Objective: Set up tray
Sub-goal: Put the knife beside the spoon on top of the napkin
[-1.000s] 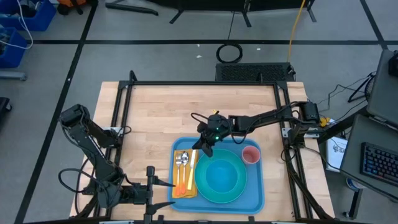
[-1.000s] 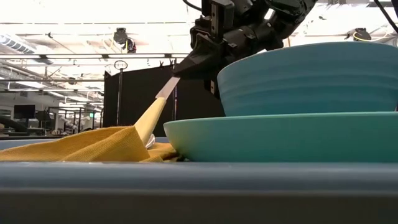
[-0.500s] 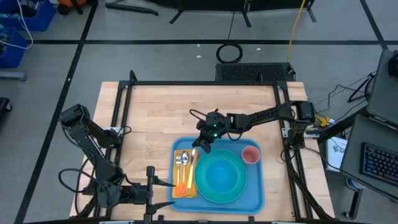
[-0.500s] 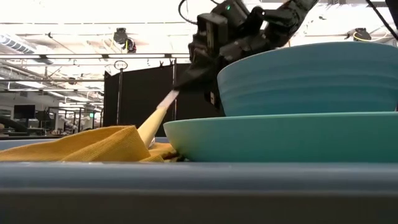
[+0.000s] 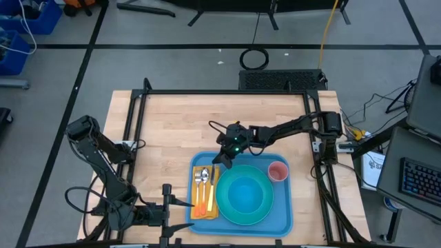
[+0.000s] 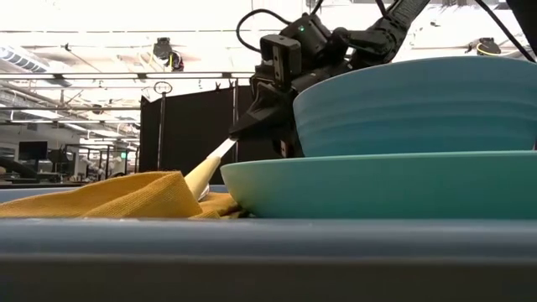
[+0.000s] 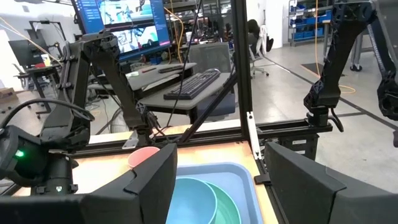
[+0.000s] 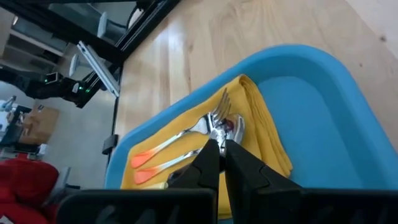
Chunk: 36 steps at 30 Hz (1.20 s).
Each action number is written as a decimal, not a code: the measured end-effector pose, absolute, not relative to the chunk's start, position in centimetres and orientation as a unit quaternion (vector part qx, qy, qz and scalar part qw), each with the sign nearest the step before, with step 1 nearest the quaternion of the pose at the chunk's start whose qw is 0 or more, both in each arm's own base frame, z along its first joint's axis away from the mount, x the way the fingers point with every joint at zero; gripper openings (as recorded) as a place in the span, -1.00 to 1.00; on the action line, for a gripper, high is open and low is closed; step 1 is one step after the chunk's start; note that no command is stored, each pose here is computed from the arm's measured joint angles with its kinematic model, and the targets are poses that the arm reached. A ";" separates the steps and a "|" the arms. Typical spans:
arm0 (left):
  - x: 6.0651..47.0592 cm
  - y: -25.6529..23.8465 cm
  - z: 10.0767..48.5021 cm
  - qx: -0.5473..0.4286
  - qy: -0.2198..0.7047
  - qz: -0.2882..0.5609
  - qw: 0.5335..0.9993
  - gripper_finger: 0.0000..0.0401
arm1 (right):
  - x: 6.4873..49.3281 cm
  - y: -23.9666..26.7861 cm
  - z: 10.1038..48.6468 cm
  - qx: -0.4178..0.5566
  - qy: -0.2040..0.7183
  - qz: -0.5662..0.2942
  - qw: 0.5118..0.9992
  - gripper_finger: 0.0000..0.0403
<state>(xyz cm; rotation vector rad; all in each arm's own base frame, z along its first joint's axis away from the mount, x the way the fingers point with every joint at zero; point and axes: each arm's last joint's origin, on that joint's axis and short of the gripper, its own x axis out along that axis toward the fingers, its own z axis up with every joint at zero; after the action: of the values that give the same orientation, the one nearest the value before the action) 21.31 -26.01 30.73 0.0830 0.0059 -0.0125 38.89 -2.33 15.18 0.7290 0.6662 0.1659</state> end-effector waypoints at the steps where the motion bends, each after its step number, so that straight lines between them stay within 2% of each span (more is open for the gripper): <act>1: 21.3 -26.0 30.7 0.041 0.003 -0.006 0.999 0.24 | 38.9 -2.3 15.2 0.355 0.321 0.077 0.875 -1.00; 36: 21.3 -26.0 30.7 0.042 0.003 -0.006 0.999 0.24 | 38.4 -2.4 14.5 0.345 0.351 0.043 0.869 -0.95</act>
<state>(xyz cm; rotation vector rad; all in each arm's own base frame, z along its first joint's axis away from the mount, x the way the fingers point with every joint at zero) 21.31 -26.01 30.73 0.0833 0.0061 -0.0126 38.44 -2.45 14.50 0.7217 0.7344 0.0890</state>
